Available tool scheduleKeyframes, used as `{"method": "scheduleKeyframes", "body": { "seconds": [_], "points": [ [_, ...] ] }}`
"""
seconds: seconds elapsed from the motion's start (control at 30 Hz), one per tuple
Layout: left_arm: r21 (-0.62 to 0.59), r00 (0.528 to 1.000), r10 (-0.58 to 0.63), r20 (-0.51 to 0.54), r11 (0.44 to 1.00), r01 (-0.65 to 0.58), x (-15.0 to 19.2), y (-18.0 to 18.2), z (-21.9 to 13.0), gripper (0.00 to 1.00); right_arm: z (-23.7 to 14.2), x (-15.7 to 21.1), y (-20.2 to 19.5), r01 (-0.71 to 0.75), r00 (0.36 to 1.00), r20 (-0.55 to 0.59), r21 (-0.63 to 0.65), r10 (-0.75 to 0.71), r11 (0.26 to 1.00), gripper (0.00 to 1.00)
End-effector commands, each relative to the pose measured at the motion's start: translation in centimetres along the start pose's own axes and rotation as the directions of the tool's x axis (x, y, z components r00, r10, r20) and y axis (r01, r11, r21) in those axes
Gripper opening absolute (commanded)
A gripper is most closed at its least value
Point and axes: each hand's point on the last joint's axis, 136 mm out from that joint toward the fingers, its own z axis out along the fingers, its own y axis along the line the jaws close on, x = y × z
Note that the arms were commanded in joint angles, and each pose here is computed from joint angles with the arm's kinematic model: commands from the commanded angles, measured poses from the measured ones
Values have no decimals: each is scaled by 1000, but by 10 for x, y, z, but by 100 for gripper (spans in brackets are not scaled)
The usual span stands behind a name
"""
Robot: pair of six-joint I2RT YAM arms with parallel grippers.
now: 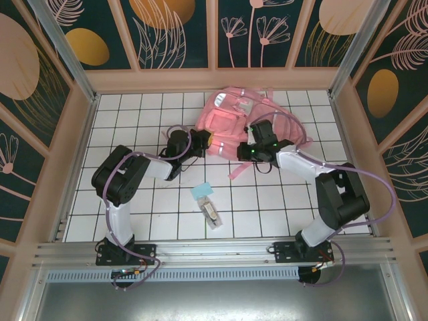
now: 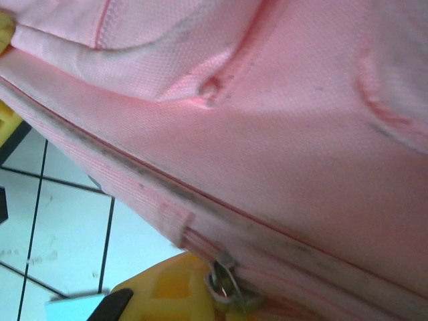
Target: Pack the student bag
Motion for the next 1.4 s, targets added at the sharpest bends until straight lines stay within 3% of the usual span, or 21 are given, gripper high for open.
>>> {"method": "scheduleKeyframes", "body": {
  "seconds": [0.0,0.17,0.43,0.7,0.87,0.97,1.07,1.13,1.27,1.37],
  "points": [
    [91,959,30,281,994,-58,-84,-36,-24,0,-35,57,-61,-115,969,-199,154,145,981,0],
    [56,950,49,309,996,-70,-97,-27,-25,0,-48,59,-39,-230,949,-227,-14,221,973,0],
    [33,943,78,325,995,-94,-122,-26,-33,0,-62,59,-99,-298,933,-169,132,318,945,0],
    [-27,925,146,350,989,-146,-161,-31,-35,0,-63,55,-101,-323,927,-153,147,344,935,0],
    [-72,911,252,327,968,-242,-186,-51,-8,0,-44,65,-40,-337,919,-232,-44,318,941,0],
    [-51,922,264,283,964,-261,-186,-56,9,0,-29,67,17,-357,910,-304,-231,281,905,0],
    [-92,915,309,262,951,-295,-192,-55,22,1,-18,61,56,-376,902,-345,-339,258,862,0],
    [-108,920,334,203,942,-318,-189,-53,33,13,-8,56,75,-373,902,-361,-380,236,846,0],
    [-101,935,322,149,946,-309,-173,-50,23,59,14,36,108,-328,920,-349,-436,179,838,0],
    [-116,933,334,135,940,-320,-155,-50,-3,71,27,7,121,-305,939,-293,-470,180,828,0]
  ]
}}
